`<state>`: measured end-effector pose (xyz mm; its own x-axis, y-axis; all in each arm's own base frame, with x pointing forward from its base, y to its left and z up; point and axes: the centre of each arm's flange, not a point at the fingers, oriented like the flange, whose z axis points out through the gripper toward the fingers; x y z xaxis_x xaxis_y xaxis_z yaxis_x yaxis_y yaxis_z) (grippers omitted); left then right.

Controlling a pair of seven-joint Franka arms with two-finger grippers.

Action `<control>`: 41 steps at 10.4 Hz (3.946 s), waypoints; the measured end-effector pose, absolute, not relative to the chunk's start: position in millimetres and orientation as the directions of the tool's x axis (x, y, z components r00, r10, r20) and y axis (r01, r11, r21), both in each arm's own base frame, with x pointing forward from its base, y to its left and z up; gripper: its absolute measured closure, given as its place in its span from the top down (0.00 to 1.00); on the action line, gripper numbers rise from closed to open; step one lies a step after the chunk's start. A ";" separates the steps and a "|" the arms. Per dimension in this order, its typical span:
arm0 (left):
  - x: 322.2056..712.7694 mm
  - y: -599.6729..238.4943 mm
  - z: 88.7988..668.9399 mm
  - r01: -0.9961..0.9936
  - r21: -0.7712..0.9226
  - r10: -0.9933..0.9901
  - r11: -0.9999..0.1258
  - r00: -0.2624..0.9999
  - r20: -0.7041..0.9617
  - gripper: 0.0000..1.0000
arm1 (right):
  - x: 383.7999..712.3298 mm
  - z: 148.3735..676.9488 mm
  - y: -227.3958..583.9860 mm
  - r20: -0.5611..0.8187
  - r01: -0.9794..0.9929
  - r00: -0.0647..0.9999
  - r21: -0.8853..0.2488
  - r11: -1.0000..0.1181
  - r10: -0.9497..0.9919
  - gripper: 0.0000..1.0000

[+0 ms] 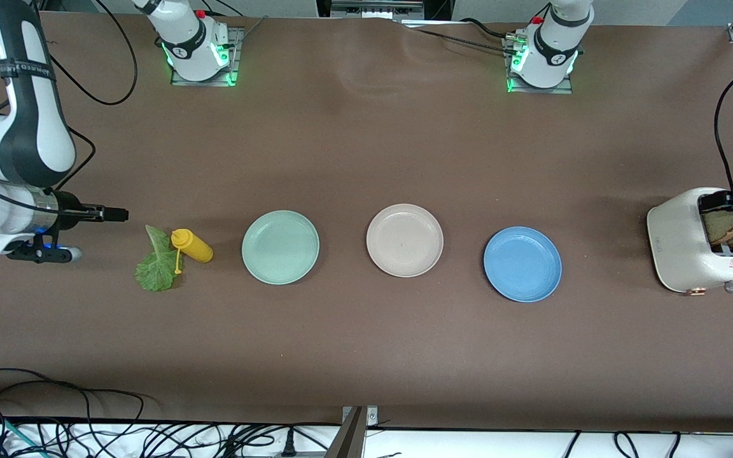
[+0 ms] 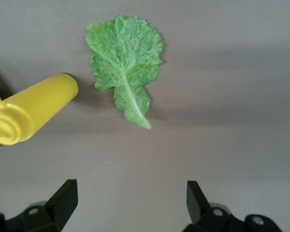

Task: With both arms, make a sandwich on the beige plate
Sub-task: 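Move the left gripper to the toaster while the right gripper reaches the lettuce, then pull a bread slice from the toaster while the right gripper grasps lettuce, then lower the bread onto the beige plate while the right gripper lifts lettuce, then withdraw the left gripper while the right gripper carries lettuce toward the bread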

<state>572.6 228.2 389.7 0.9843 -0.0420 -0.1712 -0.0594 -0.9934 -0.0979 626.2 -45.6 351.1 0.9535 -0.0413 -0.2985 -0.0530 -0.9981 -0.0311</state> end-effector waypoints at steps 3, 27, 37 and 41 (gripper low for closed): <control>562.6 241.9 374.4 -0.055 -0.096 -0.038 -0.994 0.985 -0.168 0.90 | 632.9 306.4 -45.6 -0.314 -0.016 0.949 -0.046 -0.999 0.000 1.00; 623.3 -167.8 354.7 -0.234 0.624 -0.477 -0.746 0.841 -0.255 0.09 | 674.2 312.9 -42.7 -0.342 0.153 0.921 -0.124 -0.980 0.187 0.04; 635.6 -250.5 196.3 -0.096 0.769 -0.367 -0.632 0.911 -0.189 0.09 | 646.7 458.2 133.0 -0.235 0.027 0.971 -0.104 -0.994 0.051 0.04; 636.2 -255.1 186.0 -0.105 0.770 -0.360 -0.629 0.917 -0.169 0.33 | 635.2 462.5 209.5 -0.196 -0.082 0.979 -0.097 -0.992 -0.061 0.04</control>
<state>636.2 -255.1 186.0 0.9175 -0.3599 -0.1695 -0.1046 -0.6293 0.7701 635.2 209.5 462.5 0.9787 -0.0613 -0.1960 -0.0817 -0.9919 -0.0974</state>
